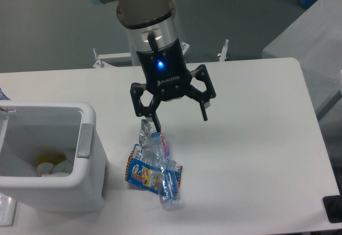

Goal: Place the trash in the trash can
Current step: 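Lower the open gripper down onto the clear plastic bottle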

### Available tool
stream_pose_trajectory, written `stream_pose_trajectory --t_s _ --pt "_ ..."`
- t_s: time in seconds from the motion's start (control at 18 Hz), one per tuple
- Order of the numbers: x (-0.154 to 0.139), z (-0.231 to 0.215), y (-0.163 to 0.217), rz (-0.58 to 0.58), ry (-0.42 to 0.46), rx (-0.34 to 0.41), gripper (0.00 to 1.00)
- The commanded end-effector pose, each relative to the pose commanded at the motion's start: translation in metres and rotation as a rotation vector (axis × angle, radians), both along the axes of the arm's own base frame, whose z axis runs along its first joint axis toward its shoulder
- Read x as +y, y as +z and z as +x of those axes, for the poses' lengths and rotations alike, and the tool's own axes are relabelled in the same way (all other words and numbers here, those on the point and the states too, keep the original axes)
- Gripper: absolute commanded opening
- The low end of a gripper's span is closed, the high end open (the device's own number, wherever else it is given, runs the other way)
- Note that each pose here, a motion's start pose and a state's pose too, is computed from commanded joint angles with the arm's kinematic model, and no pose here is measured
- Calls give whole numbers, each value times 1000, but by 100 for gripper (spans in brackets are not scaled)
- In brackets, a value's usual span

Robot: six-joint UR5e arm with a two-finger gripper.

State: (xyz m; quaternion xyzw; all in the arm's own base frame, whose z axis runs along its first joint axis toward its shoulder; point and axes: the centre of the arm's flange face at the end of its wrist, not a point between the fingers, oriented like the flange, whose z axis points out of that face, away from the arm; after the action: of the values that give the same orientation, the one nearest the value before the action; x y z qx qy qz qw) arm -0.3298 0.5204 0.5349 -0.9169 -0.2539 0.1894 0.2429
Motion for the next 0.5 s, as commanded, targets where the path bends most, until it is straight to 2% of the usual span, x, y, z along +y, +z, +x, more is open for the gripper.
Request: stream_pose_trajectory --t_s 0.5 --pt "11 -5 -23 -18 -8 -27 100"
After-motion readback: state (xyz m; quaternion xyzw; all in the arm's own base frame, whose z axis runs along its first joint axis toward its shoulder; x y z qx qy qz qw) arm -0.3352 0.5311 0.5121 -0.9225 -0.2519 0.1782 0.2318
